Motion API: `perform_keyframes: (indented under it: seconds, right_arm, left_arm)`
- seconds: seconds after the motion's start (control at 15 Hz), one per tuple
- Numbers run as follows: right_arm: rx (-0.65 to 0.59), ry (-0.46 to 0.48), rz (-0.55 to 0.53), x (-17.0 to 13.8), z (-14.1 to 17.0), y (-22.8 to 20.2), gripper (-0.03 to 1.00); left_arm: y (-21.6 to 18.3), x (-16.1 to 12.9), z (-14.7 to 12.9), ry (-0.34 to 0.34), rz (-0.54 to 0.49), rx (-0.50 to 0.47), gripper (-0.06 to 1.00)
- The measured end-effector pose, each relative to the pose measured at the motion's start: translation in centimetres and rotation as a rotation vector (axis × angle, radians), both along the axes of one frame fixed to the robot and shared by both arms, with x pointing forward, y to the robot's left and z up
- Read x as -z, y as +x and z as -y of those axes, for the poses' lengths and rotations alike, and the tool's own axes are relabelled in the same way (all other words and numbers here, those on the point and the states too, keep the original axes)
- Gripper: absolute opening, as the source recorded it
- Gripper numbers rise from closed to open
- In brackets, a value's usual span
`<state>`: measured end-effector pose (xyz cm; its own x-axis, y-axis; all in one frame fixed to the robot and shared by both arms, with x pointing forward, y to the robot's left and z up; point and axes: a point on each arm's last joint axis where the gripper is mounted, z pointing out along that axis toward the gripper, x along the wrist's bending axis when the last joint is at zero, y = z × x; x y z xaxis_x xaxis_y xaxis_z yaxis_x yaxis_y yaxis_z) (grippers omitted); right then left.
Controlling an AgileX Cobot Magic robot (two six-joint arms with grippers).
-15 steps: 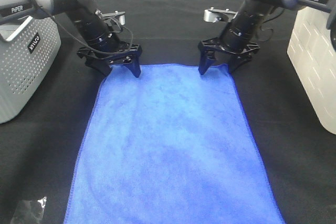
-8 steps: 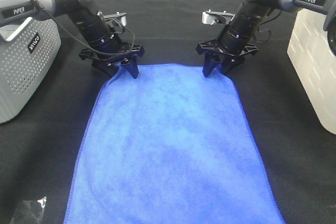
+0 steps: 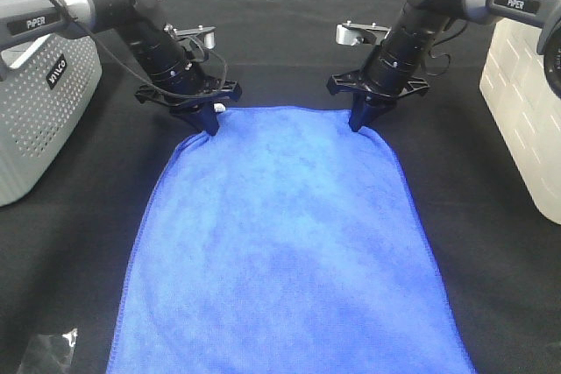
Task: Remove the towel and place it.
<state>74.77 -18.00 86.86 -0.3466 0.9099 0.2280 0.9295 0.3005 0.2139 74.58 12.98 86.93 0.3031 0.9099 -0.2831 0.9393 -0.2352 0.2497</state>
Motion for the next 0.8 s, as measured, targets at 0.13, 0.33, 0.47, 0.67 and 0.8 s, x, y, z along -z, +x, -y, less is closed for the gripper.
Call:
perform_keyframes:
  seconds: [0.13,0.33,0.47,0.67,0.8]
  right_arm:
    - [-0.016,-0.037,0.025,-0.4,0.1,0.1,0.0]
    - [-0.039,-0.119,0.111,-1.6,0.6,0.6,0.0]
    - [-0.043,-0.137,0.178,-3.5,0.7,1.3,0.0]
    - [-0.032,-0.131,0.318,-6.7,0.6,2.6,0.0]
    - [-0.03,-0.136,0.358,-7.4,0.6,3.0,0.0]
  left_arm:
    - [0.0,-0.1,0.2,0.03,0.017,0.017,0.02]
    - [0.6,-1.0,0.1,0.071,0.063,0.037,0.02]
    - [1.4,-2.4,0.1,0.081,0.124,0.038,0.02]
    - [2.5,-5.1,-0.1,0.104,0.248,0.028,0.02]
    - [2.8,-5.6,-0.1,0.104,0.29,0.022,0.02]
